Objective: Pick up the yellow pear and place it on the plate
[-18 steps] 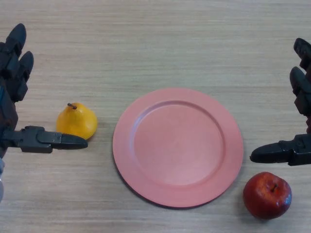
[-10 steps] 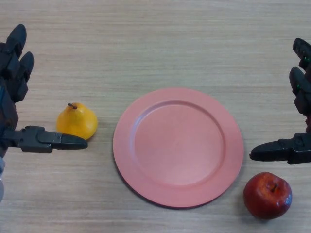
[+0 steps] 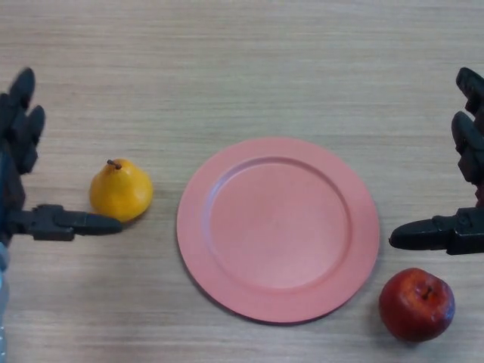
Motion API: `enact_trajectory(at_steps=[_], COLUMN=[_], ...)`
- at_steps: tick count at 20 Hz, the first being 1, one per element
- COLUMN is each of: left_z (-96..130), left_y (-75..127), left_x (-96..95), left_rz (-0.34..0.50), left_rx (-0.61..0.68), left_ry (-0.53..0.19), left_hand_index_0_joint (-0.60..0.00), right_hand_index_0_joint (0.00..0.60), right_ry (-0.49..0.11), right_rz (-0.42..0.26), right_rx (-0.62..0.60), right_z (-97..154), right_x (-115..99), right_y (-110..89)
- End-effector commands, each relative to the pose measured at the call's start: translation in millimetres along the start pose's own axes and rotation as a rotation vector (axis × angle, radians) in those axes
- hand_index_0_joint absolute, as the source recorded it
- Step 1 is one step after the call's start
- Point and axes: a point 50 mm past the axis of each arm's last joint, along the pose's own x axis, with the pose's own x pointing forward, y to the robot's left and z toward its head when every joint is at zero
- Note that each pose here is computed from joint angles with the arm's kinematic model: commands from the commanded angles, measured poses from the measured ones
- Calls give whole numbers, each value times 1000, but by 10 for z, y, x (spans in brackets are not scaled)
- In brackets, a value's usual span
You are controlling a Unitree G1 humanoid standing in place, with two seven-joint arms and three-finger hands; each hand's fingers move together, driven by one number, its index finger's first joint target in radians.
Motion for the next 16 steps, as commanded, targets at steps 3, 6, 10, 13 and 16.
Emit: enact_trajectory(at_steps=[3,6,10,13,16], left_z=[202,75,-25,-72,-114], left_y=[138,56,-12,-72,-120], left_x=[208,270,391,461,527], left_rz=[31,-12,7,5,16], left_rx=[100,58,57,63,56], left_ry=[-195,-136,-129,-139,-120], left_hand_index_0_joint=[0,0,0,0,0], right_hand_index_0_joint=[0,0,0,0,0], right_ry=[-232,-228,-229,-234,-242], right_rz=[-28,-27,-37,-49,-60], right_rx=[-76,-85,-97,-113,-126], right_z=[341,344,337,328,335], right_x=[-28,-41,-46,-53,-50], right_y=[-36,-48,-91,-131,-165])
